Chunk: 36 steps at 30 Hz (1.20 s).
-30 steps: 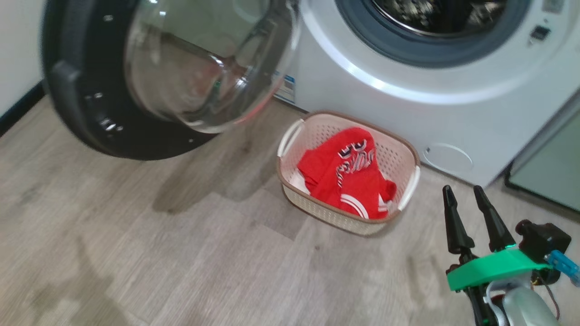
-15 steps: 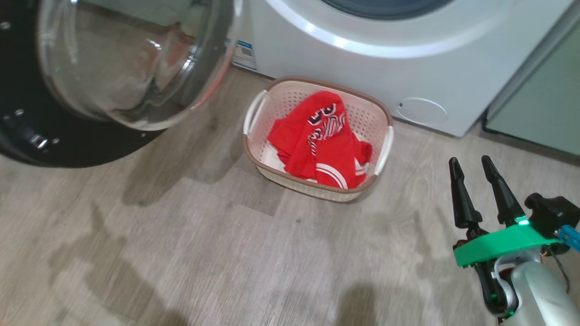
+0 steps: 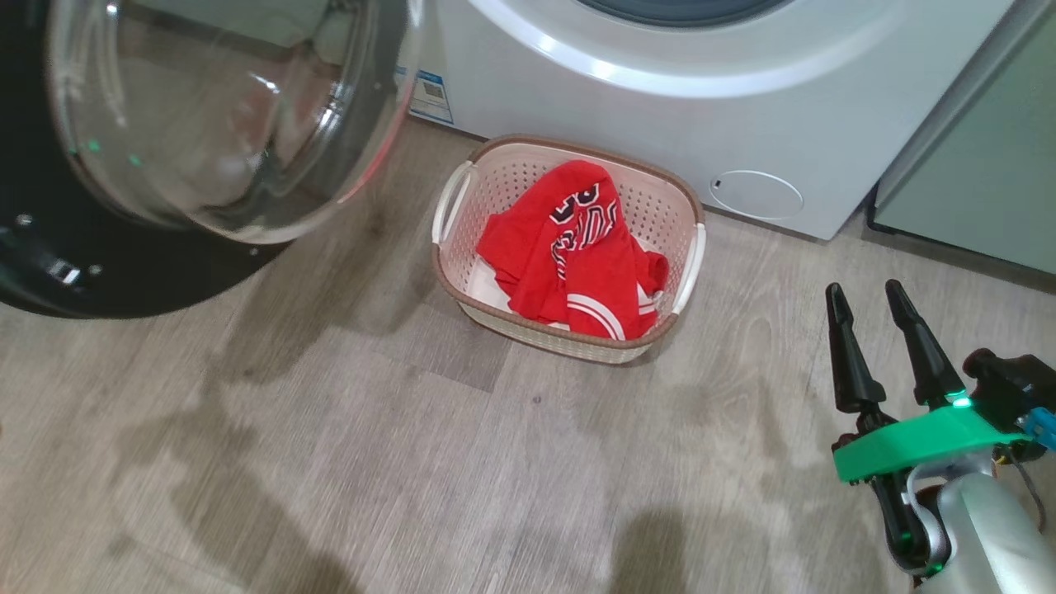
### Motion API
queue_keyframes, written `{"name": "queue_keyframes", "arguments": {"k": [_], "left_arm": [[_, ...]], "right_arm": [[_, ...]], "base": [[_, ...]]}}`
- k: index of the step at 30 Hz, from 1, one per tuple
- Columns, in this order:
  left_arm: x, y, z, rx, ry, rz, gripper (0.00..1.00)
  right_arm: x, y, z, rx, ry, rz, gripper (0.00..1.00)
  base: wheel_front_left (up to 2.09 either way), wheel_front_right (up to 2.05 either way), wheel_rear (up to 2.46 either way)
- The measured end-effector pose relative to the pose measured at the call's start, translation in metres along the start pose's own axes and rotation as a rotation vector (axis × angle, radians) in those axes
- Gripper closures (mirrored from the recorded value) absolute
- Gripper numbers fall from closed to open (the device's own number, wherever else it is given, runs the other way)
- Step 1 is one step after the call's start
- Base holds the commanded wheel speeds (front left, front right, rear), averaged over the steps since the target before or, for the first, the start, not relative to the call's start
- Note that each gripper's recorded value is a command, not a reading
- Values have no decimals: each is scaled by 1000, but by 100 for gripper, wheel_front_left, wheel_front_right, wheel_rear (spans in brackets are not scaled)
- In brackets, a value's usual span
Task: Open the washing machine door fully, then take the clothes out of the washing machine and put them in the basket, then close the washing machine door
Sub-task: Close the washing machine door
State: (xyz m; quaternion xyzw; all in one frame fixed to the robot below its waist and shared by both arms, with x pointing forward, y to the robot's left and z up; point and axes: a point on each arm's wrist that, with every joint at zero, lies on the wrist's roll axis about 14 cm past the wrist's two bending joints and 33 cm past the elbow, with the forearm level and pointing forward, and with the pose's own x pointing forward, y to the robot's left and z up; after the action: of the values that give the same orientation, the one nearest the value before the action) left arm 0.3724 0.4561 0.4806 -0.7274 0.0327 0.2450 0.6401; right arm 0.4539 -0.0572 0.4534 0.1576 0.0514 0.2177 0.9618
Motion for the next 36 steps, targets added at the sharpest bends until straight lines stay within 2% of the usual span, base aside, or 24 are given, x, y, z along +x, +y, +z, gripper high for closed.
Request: {"name": "queue_keyframes", "arguments": {"k": [7,14,20,36], "left_arm": [[-2,6,-37,84,154,0,100],[-9,3,-90,163,362,-40,100],[-21,4,-121,207,472,-78,100],[-52,23,-213,229,727,-153,100]], "right_arm": [[4,10,4,-10,-9,28,0],[5,23,9,-10,-21,54,0],[5,30,16,-14,-36,66,0],[-12,33,27,-20,-61,44,0]], "base": [[0,0,0],[0,0,0],[0,0,0],[0,0,0]]}}
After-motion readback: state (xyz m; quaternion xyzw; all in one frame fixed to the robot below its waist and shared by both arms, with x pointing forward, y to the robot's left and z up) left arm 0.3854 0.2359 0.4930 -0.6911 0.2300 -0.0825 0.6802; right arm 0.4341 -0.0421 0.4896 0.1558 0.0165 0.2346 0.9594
